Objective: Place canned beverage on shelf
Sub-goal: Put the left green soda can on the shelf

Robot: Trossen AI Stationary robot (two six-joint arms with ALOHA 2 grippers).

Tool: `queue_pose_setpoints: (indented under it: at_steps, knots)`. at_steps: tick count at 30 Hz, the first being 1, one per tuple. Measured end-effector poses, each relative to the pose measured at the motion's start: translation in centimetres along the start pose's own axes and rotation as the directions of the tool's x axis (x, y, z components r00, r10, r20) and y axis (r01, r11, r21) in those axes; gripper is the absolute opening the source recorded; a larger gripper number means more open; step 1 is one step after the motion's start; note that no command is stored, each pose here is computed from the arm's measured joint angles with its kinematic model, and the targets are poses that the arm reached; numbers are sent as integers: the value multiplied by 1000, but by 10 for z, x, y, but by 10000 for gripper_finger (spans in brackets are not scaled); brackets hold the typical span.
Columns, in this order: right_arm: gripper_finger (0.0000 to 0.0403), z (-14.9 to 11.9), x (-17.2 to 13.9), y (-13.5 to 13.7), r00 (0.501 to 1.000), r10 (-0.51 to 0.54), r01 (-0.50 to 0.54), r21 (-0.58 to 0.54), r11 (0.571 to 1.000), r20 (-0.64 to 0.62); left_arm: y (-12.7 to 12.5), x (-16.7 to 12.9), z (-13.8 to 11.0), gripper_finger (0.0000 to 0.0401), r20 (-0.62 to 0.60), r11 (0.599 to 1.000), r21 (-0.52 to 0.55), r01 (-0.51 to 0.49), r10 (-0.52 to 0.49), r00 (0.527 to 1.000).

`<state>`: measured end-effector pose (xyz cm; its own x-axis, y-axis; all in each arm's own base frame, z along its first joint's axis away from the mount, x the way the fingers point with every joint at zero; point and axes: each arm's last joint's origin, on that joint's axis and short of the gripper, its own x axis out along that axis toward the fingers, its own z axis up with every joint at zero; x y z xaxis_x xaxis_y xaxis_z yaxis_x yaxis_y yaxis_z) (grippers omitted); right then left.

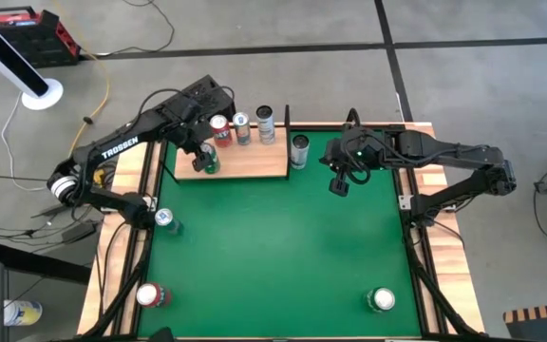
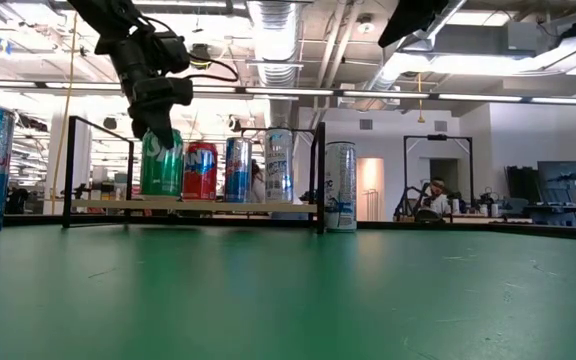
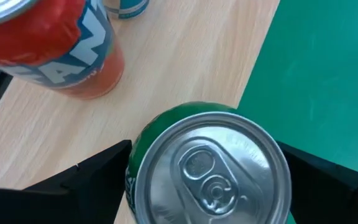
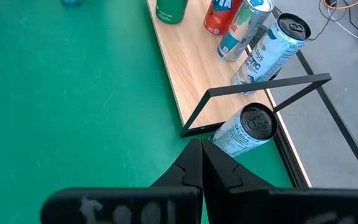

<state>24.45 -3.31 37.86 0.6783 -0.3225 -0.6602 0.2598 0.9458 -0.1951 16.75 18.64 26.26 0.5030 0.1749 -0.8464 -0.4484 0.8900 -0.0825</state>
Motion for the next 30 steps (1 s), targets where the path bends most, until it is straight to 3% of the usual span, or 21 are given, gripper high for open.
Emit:
queue_pose_setpoints:
  at_steps: [15, 19, 22, 30]
  knots:
    - [21, 0, 0, 0, 1000, 0, 0, 0, 1000, -1, -1, -41, 33, 358, 98, 998, 18, -64, 61, 993]
    - [21, -1, 0, 0, 1000, 0, 0, -2, 1000, -10, -12, -52, 40, 357, 141, 1000, 0, -6, 6, 990]
    - [21, -1, 0, 0, 1000, -2, 2, -3, 1000, -11, -35, -49, 43, 336, 151, 998, 56, 31, -39, 988]
    - [24, 0, 0, -2, 1000, -12, 12, -17, 1000, -4, -90, -31, 45, 221, 95, 980, 183, -84, 67, 993]
